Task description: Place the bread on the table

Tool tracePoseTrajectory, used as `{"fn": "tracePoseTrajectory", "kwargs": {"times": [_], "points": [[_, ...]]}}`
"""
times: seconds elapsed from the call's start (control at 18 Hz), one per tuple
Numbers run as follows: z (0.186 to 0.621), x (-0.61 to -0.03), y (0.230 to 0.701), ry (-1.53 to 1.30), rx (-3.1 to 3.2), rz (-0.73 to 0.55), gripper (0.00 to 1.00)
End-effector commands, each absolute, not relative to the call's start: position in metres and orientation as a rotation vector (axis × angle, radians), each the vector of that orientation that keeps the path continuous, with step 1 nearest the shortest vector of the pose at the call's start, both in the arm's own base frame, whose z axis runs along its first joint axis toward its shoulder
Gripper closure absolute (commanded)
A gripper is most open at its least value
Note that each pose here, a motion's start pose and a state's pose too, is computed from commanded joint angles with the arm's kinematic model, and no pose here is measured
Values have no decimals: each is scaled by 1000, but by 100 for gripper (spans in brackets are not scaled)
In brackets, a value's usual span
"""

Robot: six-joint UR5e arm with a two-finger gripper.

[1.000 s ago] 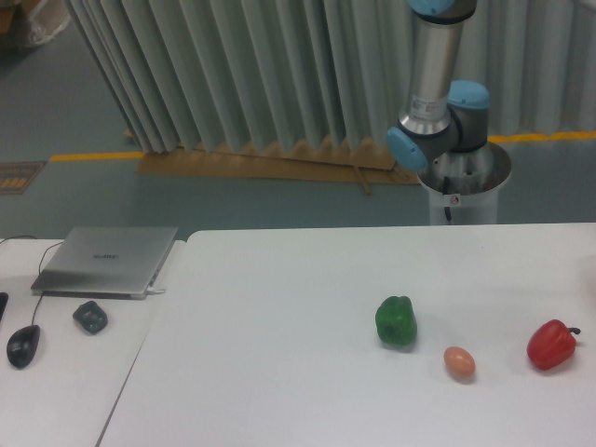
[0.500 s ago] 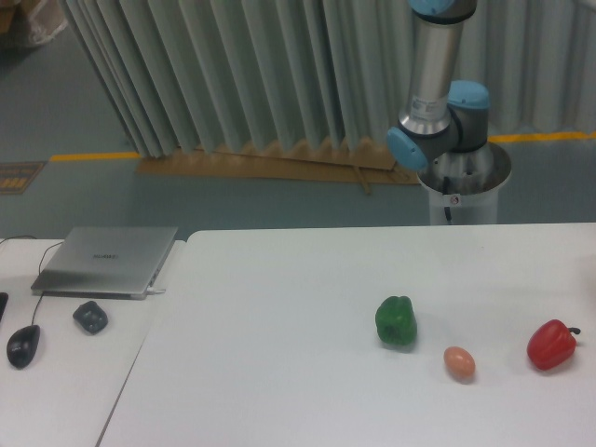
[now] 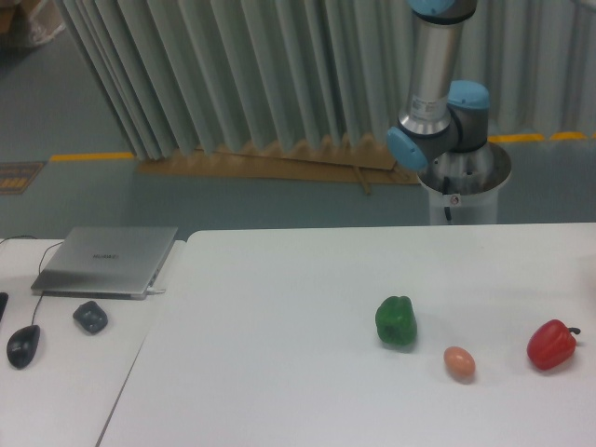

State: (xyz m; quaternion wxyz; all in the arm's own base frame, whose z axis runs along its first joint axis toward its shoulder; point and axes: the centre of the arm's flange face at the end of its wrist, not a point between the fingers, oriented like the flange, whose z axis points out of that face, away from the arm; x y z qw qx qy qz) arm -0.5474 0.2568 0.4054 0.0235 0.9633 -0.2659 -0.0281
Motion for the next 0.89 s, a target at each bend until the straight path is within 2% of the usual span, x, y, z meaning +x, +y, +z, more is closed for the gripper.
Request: {"fn": "tracePoseTrajectory", "kwargs": {"times": [0.39,0.5,0.61,0.78,0.83,0.89], "points": [[405,-550,256,-820,2982,-94,0],[403,-565,256,-825,2977,-155,0],[386,-569,259,-830,2975,-119,0],[367,-599,263,-810,2975,-145,0],[362,-615,262,-797,2971,-210,0],[348,-630,261,-803,2967,-221,0]]}}
